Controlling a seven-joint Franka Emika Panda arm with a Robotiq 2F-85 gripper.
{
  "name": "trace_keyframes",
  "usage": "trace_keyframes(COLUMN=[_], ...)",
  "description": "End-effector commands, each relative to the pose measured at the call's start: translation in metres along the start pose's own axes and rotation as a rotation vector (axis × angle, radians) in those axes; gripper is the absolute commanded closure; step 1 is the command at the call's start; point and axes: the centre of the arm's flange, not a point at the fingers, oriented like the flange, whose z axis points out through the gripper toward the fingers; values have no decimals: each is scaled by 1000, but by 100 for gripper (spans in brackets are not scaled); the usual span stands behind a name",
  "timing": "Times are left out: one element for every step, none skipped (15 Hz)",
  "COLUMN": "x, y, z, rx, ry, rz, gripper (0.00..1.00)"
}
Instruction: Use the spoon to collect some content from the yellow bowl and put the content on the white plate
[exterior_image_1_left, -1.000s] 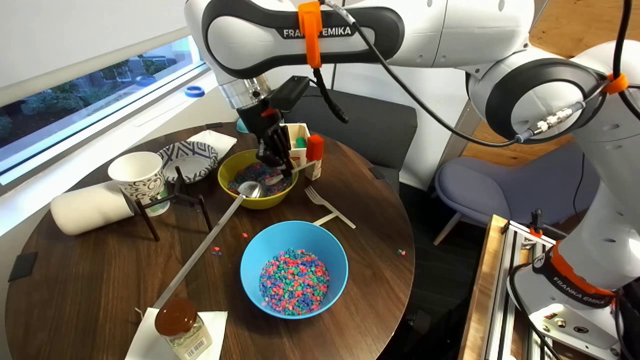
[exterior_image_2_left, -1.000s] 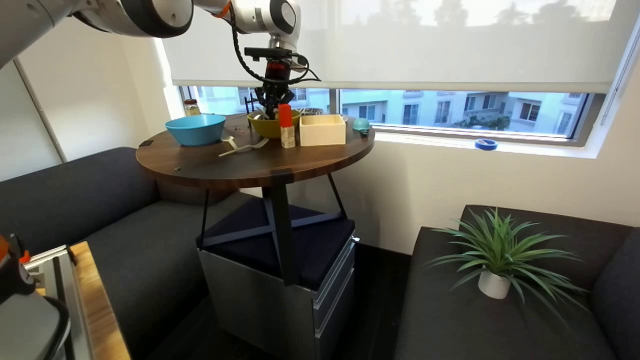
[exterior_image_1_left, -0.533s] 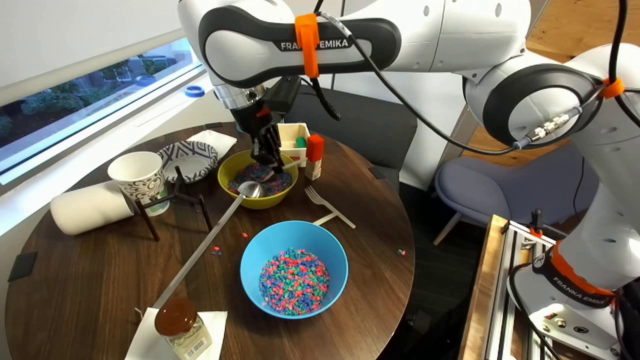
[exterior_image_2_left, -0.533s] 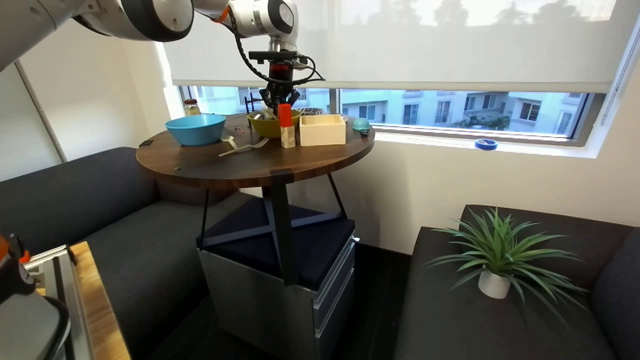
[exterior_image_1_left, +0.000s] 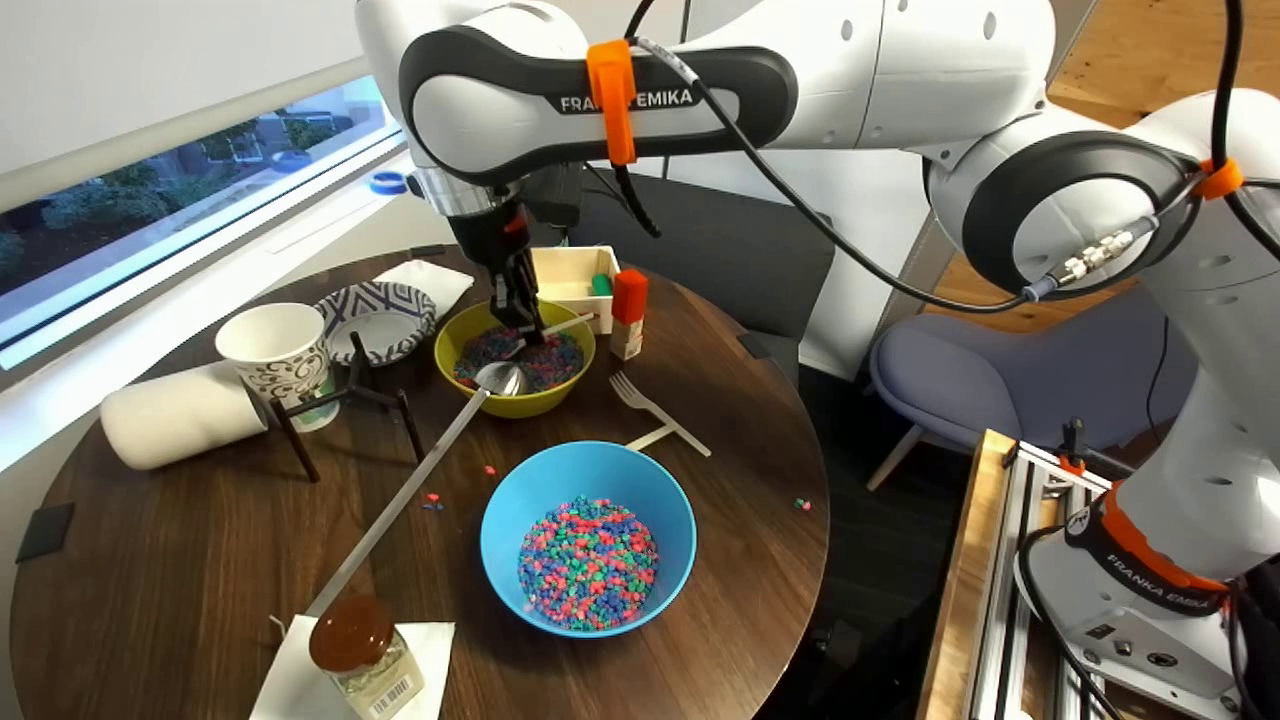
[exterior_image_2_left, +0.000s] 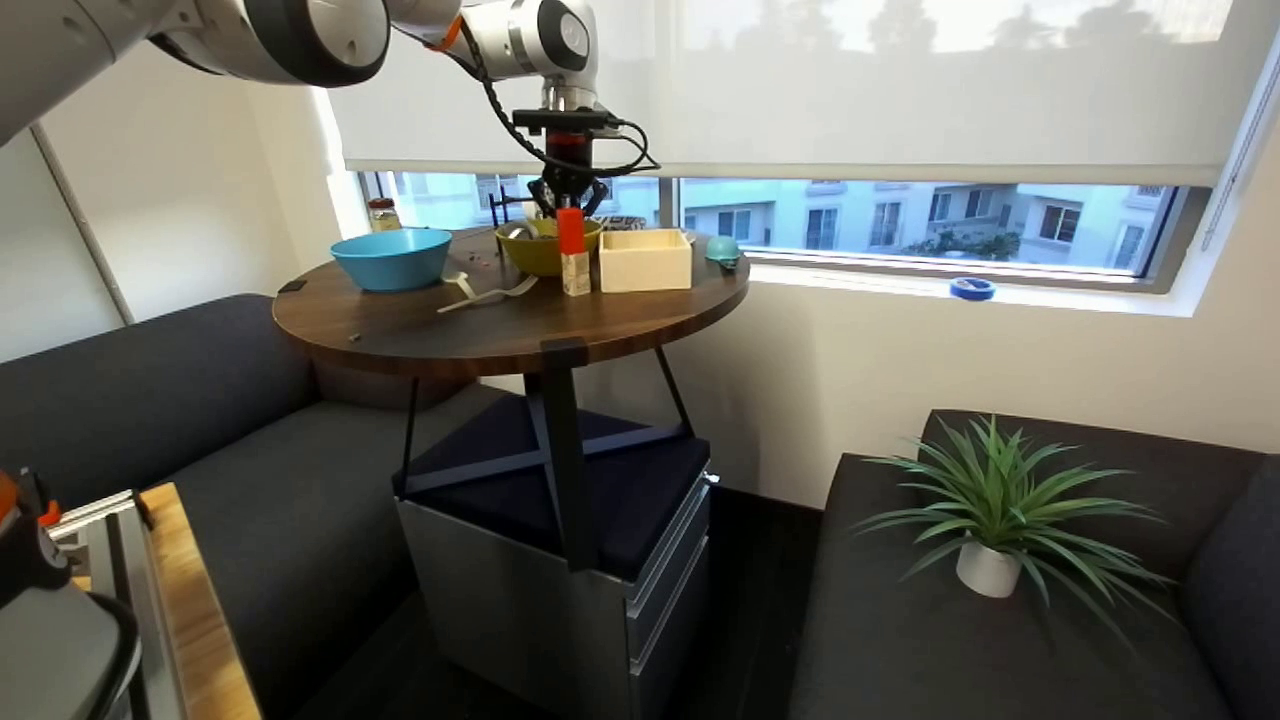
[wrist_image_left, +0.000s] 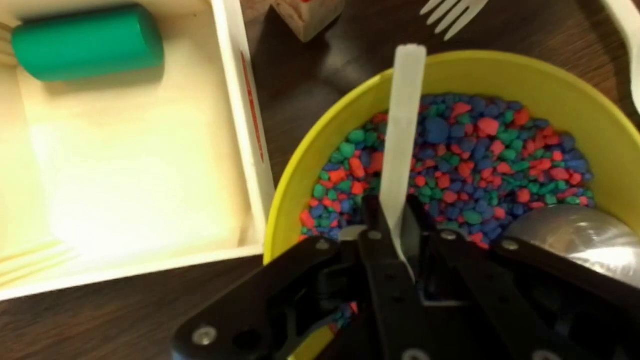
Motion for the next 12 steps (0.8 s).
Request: trace_keyframes(x=[3, 3, 2, 2, 2, 2, 2, 2, 3, 3, 3, 4], y=[2, 2, 4, 5, 6, 7, 7, 8, 8, 9, 9, 9], z=[4, 3, 3, 2, 2, 2, 2, 1, 1, 0, -1, -2], rx=[-12, -12, -18, -24, -27, -32, -38, -39, -40, -42, -45, -45], ry=[31, 38, 42, 47, 50, 56, 66, 73, 81, 89, 97, 106], rz=[-80, -100, -116, -129, -143, -155, -165, -175, -185, -192, -202, -208], gripper=[96, 96, 96, 96, 96, 96, 96, 96, 96, 96, 96, 96])
